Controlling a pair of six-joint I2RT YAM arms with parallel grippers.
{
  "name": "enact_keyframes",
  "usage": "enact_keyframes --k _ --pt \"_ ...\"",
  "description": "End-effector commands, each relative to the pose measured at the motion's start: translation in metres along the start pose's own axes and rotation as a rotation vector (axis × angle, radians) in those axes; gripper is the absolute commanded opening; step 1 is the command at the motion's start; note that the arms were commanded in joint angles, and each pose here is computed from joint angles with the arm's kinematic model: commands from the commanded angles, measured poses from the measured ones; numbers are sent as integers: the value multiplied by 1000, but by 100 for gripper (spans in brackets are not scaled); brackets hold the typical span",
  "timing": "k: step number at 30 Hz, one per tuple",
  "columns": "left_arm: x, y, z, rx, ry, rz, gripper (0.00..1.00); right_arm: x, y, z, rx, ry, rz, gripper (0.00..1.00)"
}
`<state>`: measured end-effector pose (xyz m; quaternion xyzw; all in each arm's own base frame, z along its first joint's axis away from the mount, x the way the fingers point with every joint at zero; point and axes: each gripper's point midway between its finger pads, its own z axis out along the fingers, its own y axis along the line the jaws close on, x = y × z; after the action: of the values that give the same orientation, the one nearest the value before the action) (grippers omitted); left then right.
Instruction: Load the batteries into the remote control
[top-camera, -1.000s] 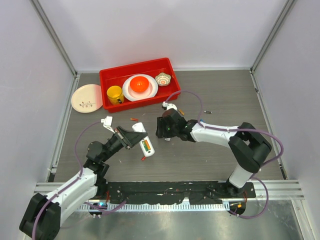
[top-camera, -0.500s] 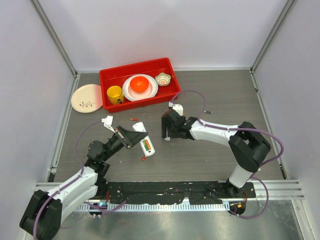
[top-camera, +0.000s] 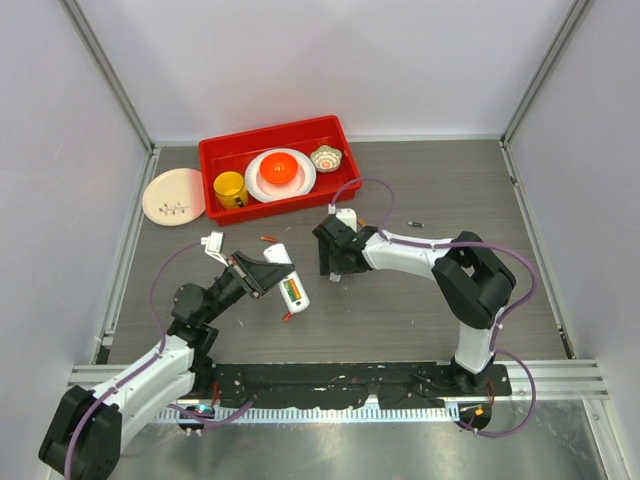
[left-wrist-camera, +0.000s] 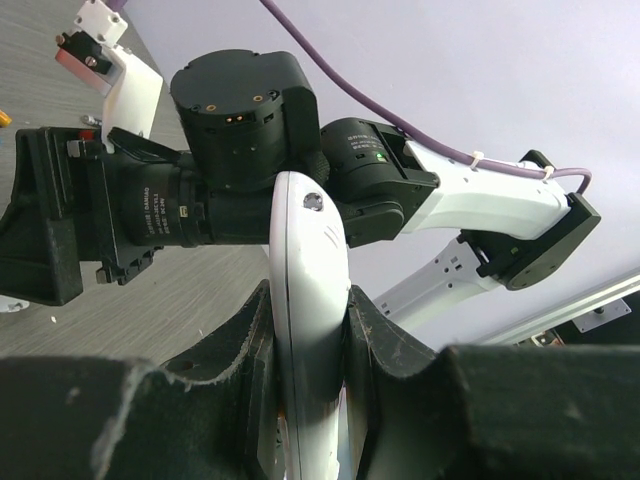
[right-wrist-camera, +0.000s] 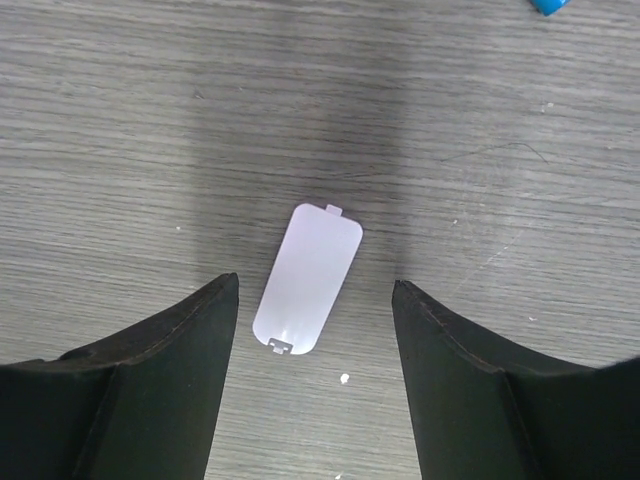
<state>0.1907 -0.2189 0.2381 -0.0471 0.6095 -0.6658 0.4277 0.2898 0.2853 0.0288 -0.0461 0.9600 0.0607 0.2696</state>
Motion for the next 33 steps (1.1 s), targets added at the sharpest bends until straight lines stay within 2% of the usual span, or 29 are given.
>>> enact_keyframes --k 1,4,10,21,32,33 --pt "-7 -20 1 72 -20 39 0 -3 -4 -4 37 8 -39 67" --pt "-7 -19 2 71 -21 40 0 6 -6 0 35 40 -62 59" --pt "-7 -19 1 75 -18 38 0 17 -3 4 16 77 -132 54" --pt "-7 -21 1 79 -20 38 0 21 -6 6 32 123 -199 57" --pt "-7 -22 0 78 -22 42 0 38 -5 8 -9 178 -192 42" --pt "-7 -22 0 80 -22 42 0 41 -7 8 -11 187 -192 38"
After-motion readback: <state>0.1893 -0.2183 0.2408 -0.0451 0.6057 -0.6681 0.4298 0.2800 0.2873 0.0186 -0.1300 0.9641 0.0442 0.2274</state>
